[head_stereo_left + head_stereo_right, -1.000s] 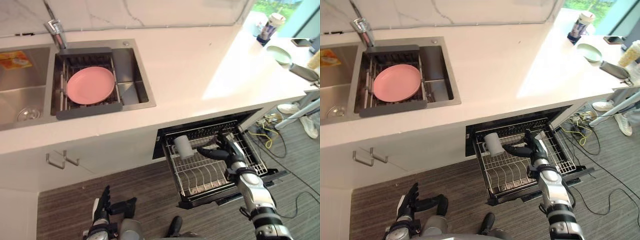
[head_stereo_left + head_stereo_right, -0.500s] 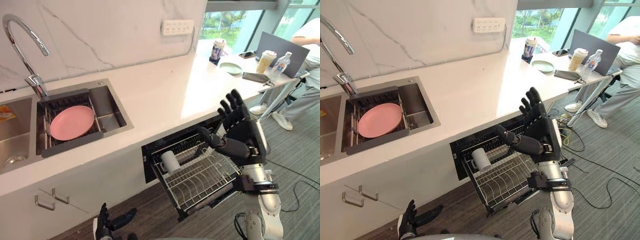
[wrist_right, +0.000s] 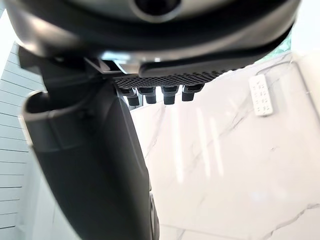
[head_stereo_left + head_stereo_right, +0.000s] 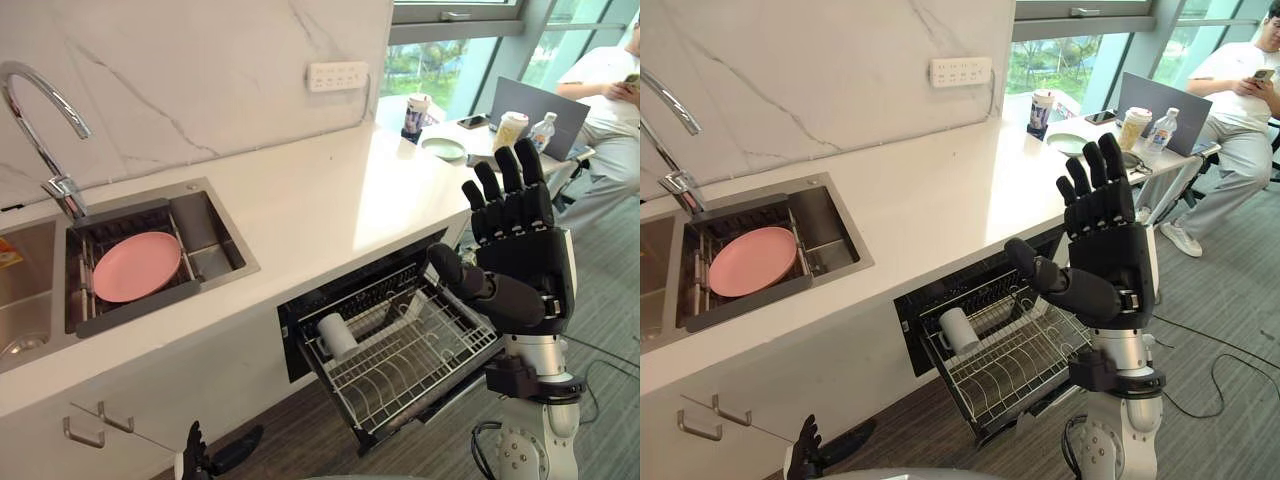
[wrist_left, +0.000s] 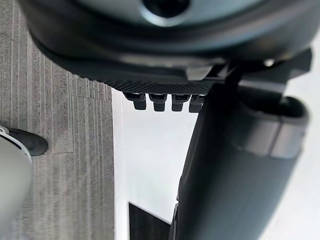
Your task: Walk over to the sink, pick up the cup, carry it to the dishwasher, place the cup inside the dishwasher, then close the dishwasher door
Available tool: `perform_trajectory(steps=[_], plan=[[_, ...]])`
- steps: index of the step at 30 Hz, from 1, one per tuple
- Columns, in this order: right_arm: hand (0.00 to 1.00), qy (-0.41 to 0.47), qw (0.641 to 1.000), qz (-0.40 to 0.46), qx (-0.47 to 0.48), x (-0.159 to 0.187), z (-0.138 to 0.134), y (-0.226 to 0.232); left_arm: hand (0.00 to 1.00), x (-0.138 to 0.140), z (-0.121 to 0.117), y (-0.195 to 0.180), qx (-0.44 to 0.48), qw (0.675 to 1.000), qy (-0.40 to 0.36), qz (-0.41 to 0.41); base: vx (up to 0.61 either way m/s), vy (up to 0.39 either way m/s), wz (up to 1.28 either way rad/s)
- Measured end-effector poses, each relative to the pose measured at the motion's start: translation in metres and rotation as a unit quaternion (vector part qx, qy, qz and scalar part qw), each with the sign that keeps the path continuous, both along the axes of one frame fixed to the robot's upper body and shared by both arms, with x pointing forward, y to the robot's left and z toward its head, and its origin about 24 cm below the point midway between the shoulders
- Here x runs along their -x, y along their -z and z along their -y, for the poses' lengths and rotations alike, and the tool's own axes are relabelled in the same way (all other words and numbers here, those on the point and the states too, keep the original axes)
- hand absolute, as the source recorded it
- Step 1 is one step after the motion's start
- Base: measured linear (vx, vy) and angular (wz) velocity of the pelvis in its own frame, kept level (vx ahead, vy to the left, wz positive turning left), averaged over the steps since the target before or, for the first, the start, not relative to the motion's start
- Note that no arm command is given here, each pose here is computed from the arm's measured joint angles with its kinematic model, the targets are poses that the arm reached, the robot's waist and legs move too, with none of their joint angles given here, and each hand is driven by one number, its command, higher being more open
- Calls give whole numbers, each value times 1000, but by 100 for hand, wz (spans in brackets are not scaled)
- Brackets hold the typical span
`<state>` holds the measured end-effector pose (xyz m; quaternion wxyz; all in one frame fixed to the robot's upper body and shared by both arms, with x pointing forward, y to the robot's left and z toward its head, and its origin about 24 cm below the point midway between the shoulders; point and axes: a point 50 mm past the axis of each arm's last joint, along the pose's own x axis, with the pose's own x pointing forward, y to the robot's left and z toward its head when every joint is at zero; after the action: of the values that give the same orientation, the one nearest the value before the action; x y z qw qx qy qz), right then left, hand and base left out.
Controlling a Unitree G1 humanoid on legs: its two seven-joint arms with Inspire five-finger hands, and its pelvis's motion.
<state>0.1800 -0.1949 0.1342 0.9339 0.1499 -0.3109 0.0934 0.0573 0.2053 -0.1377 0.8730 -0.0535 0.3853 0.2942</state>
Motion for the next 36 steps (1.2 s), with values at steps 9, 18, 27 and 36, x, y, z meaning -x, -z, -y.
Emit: perform_trajectory(steps=[9,18,27,36], plan=[[100,10,999,35,27,-21,15,-18,100,9,5,0,-3,1000,28,-2,-3,49,122],[100,95,995,-24,-11,-38,54,2,100,2,3,0,-19,989,147,-20,-39,42,119],[100,77,995,-44,-53,-33,31,16,100,-10,-5,3,-22,979,197,-37,-39,62,10],[100,119,992,-34,-37,-16,45,7,100,-15,-14,5,-1,982,184,-45,-6,-48,16]])
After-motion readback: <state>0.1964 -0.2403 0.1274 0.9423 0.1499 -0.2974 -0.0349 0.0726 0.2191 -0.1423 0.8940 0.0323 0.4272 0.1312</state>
